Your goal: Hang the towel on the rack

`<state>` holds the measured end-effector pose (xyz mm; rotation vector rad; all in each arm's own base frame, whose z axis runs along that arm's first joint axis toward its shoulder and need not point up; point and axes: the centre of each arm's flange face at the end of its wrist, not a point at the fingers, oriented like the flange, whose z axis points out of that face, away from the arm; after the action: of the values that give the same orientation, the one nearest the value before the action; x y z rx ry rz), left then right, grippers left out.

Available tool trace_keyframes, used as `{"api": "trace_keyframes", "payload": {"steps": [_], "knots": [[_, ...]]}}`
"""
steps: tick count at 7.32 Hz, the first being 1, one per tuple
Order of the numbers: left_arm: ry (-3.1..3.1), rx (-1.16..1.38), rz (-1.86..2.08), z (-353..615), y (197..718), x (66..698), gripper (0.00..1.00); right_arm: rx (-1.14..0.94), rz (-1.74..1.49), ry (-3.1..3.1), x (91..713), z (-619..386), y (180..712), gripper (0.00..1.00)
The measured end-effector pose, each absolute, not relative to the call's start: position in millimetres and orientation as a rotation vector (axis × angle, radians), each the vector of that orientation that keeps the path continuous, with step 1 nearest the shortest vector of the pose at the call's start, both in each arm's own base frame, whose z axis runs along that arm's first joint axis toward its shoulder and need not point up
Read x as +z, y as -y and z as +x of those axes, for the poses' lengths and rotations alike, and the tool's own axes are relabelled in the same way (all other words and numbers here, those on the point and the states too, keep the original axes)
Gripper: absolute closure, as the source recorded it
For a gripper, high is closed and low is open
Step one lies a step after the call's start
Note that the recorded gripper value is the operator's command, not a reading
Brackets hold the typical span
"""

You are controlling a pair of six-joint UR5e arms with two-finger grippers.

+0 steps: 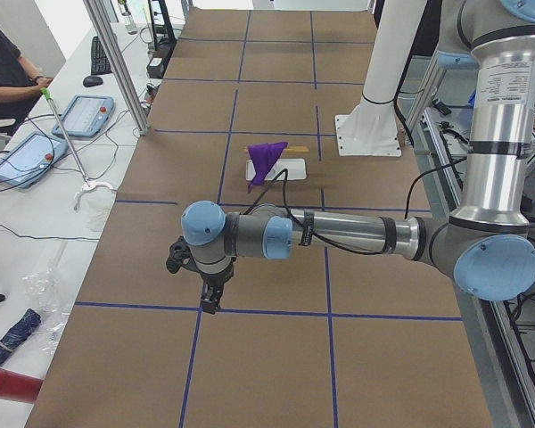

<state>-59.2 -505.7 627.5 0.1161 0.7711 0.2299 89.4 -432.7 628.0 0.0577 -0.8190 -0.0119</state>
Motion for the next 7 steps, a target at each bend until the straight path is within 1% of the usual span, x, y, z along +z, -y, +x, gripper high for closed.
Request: {"api": "trace_keyframes", "payload": {"steps": [7], "knots": [[-0.769,0.218,0.124,-60.1,510.7,621.5,0.00,-0.005,0.073,0.817,628.2,92.0,434.2,0.00]]}}
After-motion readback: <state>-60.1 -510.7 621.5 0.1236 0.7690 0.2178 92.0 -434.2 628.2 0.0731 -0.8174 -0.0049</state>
